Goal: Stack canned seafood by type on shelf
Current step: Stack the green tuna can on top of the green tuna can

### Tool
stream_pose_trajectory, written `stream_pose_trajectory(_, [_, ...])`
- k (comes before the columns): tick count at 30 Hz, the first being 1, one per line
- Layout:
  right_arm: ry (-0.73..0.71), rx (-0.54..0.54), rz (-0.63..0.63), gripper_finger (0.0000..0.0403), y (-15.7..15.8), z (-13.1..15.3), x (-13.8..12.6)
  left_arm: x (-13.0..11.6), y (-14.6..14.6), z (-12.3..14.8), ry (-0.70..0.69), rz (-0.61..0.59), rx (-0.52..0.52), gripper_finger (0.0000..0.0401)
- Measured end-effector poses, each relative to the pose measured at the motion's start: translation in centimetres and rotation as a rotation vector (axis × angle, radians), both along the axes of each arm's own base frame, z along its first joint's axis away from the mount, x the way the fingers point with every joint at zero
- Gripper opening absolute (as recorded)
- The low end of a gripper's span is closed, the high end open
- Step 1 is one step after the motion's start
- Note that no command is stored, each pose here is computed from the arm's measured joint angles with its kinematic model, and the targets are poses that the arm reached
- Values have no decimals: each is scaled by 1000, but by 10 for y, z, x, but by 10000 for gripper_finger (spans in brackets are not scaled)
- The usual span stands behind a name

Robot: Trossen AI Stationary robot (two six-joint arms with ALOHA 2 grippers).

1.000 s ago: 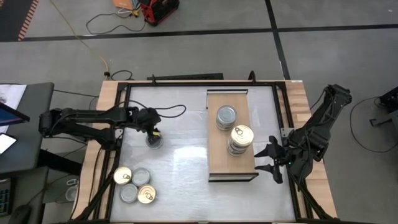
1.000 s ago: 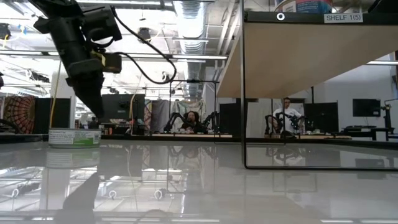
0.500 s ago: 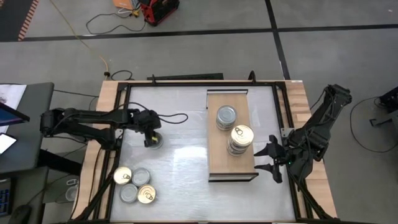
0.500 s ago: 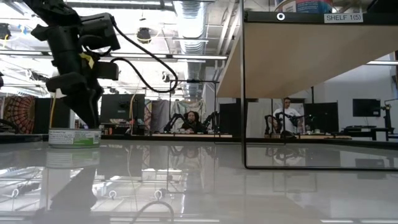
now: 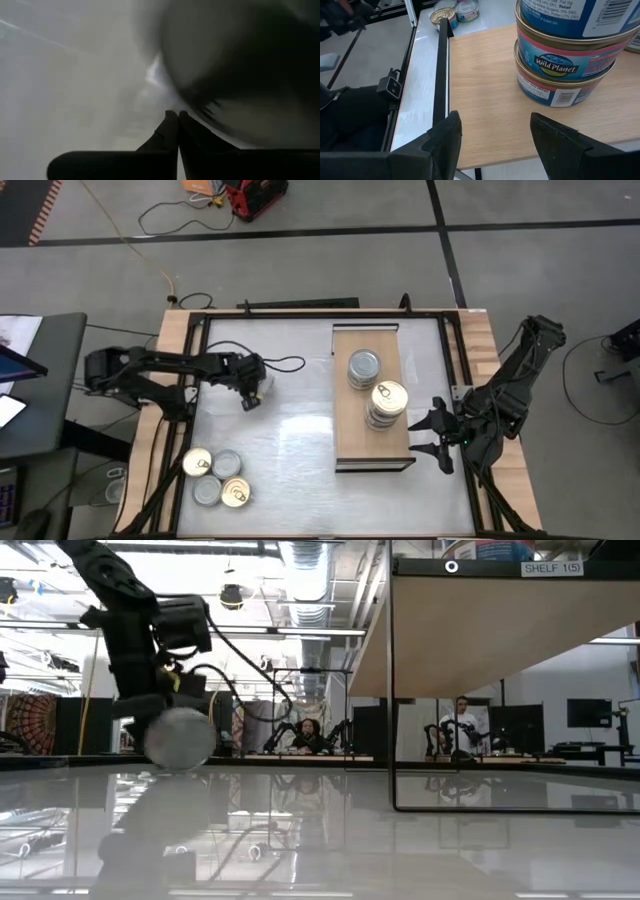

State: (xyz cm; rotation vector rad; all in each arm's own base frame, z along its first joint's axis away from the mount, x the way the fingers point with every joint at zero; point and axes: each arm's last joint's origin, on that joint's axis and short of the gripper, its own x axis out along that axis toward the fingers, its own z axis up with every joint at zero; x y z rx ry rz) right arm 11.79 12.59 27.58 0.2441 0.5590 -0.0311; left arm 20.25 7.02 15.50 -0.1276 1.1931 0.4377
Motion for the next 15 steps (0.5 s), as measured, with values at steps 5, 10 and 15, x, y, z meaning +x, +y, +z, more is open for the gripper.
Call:
stream_pose_trajectory(5, [-2,3,0,260,0,0,0,10,21,-5,26,78,-61,1])
stream_pose_trajectory(10, [-2,8,-3,260,0,0,0,16,31,8,59,79,-44,0])
stream_pose_trajectory(15, [-4,10,-3,260,0,0,0,35,19,38,-94,-129,110,1])
